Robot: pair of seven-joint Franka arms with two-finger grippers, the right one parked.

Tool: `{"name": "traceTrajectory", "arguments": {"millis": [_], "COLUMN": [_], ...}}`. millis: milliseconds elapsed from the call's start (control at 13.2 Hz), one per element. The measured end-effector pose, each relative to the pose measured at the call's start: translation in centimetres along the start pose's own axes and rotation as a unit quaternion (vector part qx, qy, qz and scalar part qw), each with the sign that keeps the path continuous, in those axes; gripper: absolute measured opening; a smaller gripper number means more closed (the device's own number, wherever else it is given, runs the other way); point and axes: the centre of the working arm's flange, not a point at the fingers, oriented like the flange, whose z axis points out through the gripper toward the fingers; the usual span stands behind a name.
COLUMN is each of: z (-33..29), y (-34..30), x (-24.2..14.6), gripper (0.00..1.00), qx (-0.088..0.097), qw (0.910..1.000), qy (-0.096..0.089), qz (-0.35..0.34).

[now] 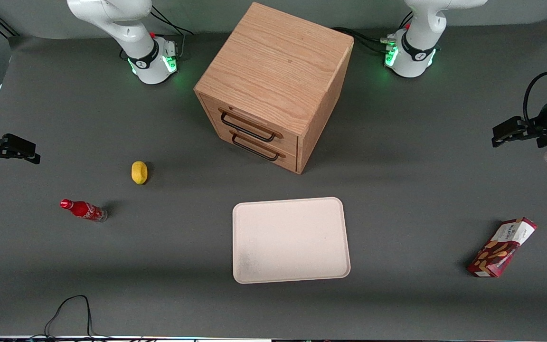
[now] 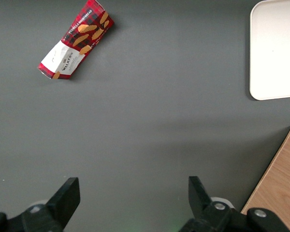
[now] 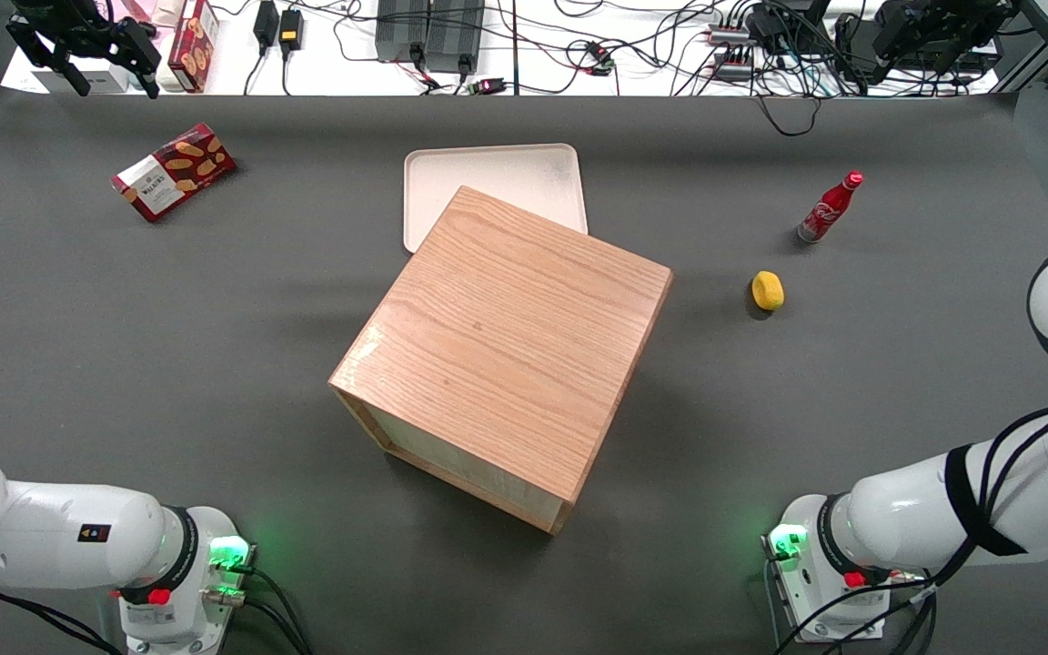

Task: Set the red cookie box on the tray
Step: 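Move the left gripper down toward the red plaid cookie box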

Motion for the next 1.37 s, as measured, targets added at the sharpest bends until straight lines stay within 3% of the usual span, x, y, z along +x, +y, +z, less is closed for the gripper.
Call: {"name": "traceTrajectory", "arguments": {"millis": [760,1064,1368], "z": [1.0,4.0,8.2], "y": [-1.4,-8.5,-17.8], "x": [0.6,4.2,9.4], "gripper": [1.00,1.00,1.00], "qx": [0.002,0.001,0.013], "qw": [0.9997,0.9962,0.9849], "qy": [-0.006,-0.011,0.014], "qz": [0.022,0.086,0.172]}}
